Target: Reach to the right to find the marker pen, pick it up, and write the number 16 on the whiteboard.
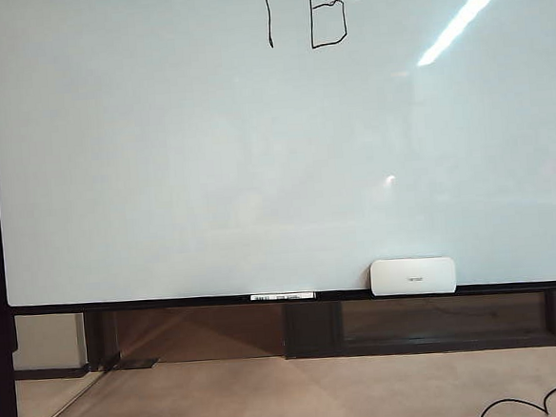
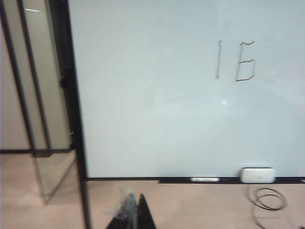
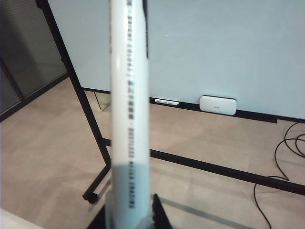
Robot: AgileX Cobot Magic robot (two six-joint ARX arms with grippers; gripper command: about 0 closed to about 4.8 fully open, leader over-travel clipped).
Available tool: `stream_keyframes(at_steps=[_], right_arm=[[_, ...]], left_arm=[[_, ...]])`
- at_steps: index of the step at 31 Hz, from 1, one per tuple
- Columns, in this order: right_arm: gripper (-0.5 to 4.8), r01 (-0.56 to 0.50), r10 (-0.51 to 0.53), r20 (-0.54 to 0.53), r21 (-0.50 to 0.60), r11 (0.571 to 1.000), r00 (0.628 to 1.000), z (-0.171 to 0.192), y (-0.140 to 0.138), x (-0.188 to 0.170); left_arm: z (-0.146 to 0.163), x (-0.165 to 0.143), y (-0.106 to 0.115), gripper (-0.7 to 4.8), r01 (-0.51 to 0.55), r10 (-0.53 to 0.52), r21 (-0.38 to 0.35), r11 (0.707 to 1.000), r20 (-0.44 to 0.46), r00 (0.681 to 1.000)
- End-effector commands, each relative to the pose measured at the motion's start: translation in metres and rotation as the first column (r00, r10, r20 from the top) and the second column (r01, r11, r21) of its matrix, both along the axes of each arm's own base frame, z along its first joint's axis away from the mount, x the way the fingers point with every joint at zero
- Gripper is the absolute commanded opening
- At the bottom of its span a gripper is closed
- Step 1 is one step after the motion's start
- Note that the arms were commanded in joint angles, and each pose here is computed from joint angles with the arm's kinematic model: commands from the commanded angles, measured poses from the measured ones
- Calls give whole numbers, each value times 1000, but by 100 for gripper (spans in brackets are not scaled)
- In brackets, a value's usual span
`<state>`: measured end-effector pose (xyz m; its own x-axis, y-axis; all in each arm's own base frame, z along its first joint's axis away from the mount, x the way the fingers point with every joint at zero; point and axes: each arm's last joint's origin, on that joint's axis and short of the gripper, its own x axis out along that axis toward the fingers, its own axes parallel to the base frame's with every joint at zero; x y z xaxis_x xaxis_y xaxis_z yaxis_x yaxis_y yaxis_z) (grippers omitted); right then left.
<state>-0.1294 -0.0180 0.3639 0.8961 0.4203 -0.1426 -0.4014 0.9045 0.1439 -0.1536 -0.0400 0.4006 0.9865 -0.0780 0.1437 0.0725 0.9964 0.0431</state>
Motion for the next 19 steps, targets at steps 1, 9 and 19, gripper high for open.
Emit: stream_keyframes(at_steps=[1, 9, 19], right_arm=[[-5, -27, 27, 18, 5, 1000, 999, -4, 18, -1], [-5, 145, -145, -2, -15, 989, 989, -17, 23, 8], [-5, 167, -165, 92, -20, 986, 982, -23, 24, 61]], left_arm=[[2, 4, -1, -6, 66, -65, -26, 997, 12, 998], [3, 22, 4, -6, 103, -103, -43, 994, 16, 995], [-8, 83, 19, -6, 45, -44, -144, 988, 10, 999]])
